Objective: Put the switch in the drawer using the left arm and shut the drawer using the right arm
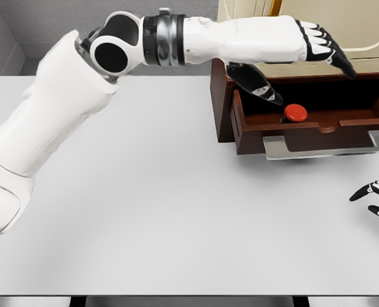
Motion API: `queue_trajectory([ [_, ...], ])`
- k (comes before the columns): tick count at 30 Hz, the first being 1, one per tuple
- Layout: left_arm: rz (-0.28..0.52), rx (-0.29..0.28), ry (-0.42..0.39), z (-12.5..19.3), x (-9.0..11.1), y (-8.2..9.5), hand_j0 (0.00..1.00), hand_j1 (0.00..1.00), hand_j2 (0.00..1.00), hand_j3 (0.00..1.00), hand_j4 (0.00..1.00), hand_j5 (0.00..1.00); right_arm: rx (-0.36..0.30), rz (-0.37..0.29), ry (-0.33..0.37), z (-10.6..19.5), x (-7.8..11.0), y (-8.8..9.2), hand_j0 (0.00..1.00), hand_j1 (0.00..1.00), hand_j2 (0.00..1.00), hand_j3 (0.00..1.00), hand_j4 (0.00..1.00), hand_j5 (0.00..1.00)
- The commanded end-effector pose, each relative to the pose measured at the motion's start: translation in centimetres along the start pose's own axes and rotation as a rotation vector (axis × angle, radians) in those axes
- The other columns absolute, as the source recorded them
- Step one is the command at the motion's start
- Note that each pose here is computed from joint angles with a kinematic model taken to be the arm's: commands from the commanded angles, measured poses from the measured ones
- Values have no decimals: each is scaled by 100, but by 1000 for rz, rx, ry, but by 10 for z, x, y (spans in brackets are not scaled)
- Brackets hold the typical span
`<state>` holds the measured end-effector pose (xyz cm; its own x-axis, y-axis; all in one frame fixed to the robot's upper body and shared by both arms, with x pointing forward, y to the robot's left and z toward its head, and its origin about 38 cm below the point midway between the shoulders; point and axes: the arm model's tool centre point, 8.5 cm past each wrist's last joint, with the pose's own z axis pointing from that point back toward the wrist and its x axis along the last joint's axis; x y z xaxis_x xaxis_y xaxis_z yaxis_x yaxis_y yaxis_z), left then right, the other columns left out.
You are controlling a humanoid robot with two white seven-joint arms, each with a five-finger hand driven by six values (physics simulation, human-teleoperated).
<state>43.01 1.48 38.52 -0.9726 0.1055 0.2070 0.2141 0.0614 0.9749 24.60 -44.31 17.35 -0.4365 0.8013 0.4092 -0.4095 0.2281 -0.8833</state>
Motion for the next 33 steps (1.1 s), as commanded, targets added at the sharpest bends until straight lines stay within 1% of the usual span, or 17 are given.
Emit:
queue_trajectory([
  [1,269,33,-123,33,22,-19,88,88,88,88,88,88,-3,-6,-1,0,0,0,57,57,57,57,57,57],
  [2,344,20,-122,41,21,-26,89,89,89,89,89,89,2,-10,-5,-1,1,2,57,57,57,57,57,57],
  [4,417,-29,-173,31,33,-45,91,91,91,91,91,91,5,-9,-5,-2,1,2,57,57,57,57,57,57],
  [5,470,-62,-132,24,37,-48,91,91,91,91,91,91,10,-4,-3,-1,0,1,57,57,57,57,57,57],
  [6,555,-132,-14,18,43,-50,90,90,90,90,90,90,18,7,-2,-1,0,-2,57,57,57,57,57,57],
  [7,576,-162,16,17,52,-49,90,90,90,90,90,90,17,7,-4,-1,0,-2,57,57,57,57,57,57],
  [8,628,-170,44,16,55,-47,90,90,90,90,90,90,19,5,-5,-1,0,-1,57,57,57,57,57,57],
  [9,711,-156,124,17,48,-37,91,91,91,91,91,91,20,5,-8,-2,1,-1,57,57,57,57,57,57],
  [10,743,-141,161,20,45,-29,94,94,94,94,94,94,20,5,-8,-2,1,-1,57,57,57,57,57,57],
  [12,800,-160,264,27,36,-33,100,100,100,100,100,100,21,6,-8,-2,0,-2,58,58,58,58,58,58],
  [13,840,-164,365,28,29,-39,100,100,100,100,100,100,22,6,-8,-2,1,-1,58,58,58,58,58,58],
  [14,832,-85,419,29,23,-35,100,100,100,100,100,100,22,5,-7,-2,0,-1,58,58,58,58,58,58],
  [15,828,-55,433,29,21,-33,100,100,100,100,100,100,22,6,-8,-2,1,-1,58,58,58,58,58,58],
  [19,839,-46,423,25,22,-32,100,100,100,100,100,100,22,6,-8,-2,1,-1,58,58,58,58,58,58],
  [23,876,-75,409,22,26,-44,100,100,100,100,100,100,20,7,-9,-2,1,-2,58,58,58,58,58,58],
  [29,926,-34,503,33,0,-58,100,100,100,100,100,100,18,9,-11,-3,1,-3,58,58,58,58,58,58],
  [33,928,-35,518,27,-9,-66,100,100,100,100,100,100,18,9,-11,-3,1,-3,58,58,58,58,58,58],
])
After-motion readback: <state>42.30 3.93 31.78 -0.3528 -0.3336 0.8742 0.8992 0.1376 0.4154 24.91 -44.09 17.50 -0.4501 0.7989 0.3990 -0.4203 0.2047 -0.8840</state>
